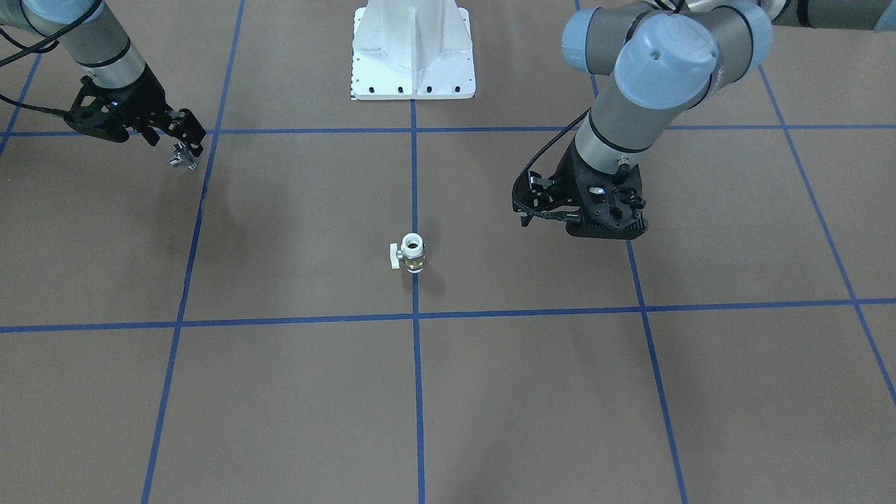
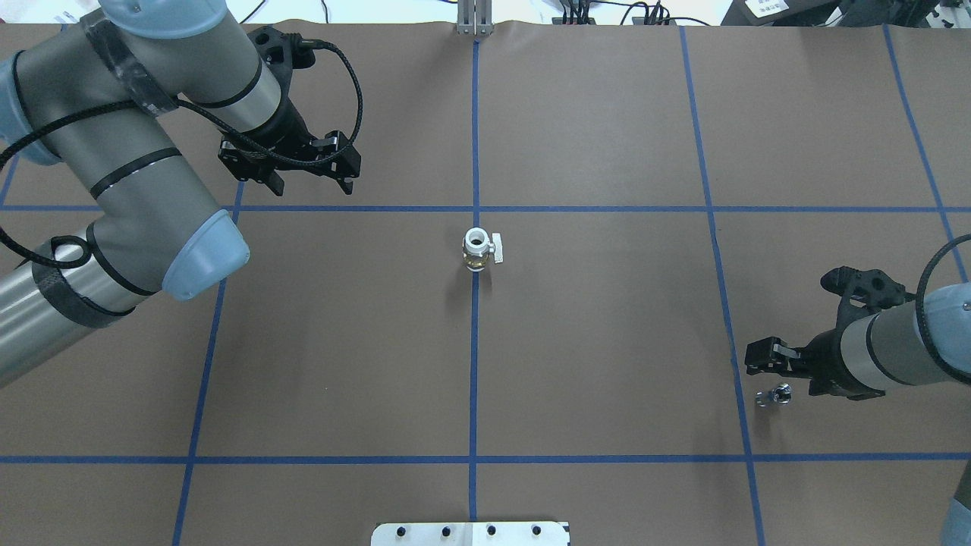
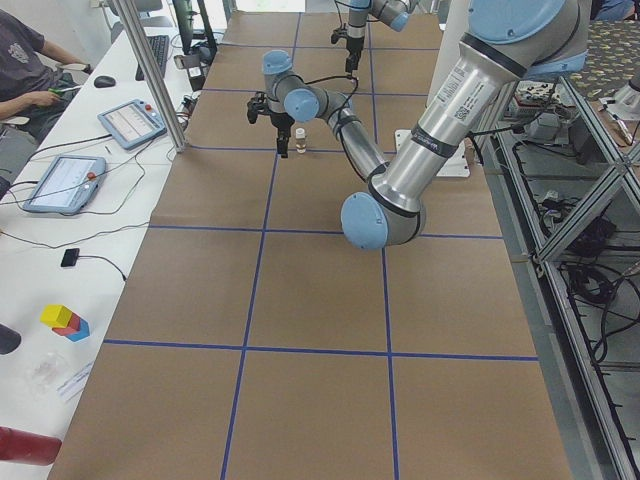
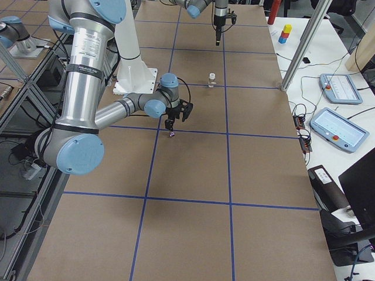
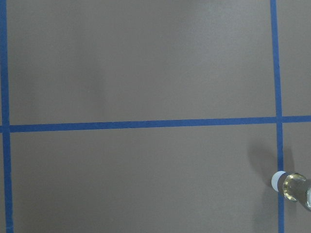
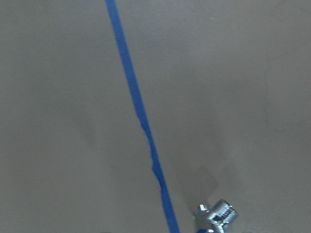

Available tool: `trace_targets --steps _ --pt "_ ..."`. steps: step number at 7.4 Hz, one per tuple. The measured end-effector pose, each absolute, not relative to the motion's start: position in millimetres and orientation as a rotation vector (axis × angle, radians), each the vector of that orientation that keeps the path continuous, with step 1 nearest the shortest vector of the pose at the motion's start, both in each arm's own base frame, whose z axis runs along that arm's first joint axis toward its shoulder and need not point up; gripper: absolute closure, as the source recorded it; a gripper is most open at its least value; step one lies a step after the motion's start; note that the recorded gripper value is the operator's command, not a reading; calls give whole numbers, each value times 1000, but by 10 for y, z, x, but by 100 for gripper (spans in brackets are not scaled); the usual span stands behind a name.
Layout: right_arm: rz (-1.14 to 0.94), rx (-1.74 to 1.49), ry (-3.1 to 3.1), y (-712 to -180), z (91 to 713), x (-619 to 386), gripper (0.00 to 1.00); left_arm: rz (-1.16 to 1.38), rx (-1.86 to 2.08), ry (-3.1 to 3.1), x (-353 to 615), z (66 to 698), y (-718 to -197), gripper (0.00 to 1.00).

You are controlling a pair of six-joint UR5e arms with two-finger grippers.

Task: Assemble PPR valve and pipe with both arms
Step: 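Close the right gripper on the small silver threaded fitting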

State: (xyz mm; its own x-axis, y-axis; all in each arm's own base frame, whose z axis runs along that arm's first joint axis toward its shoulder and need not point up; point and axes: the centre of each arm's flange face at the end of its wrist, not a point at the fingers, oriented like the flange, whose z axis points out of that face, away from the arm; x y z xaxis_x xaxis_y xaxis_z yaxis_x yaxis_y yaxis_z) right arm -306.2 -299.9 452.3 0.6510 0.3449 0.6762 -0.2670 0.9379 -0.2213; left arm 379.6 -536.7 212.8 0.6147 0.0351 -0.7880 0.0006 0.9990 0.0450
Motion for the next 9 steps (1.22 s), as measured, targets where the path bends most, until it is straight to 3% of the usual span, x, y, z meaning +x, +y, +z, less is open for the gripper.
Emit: trace_targets --steps 9 --pt "380 -189 -758 -2999 4748 -3217 24 17 39 910 3815 2115 -5351 0"
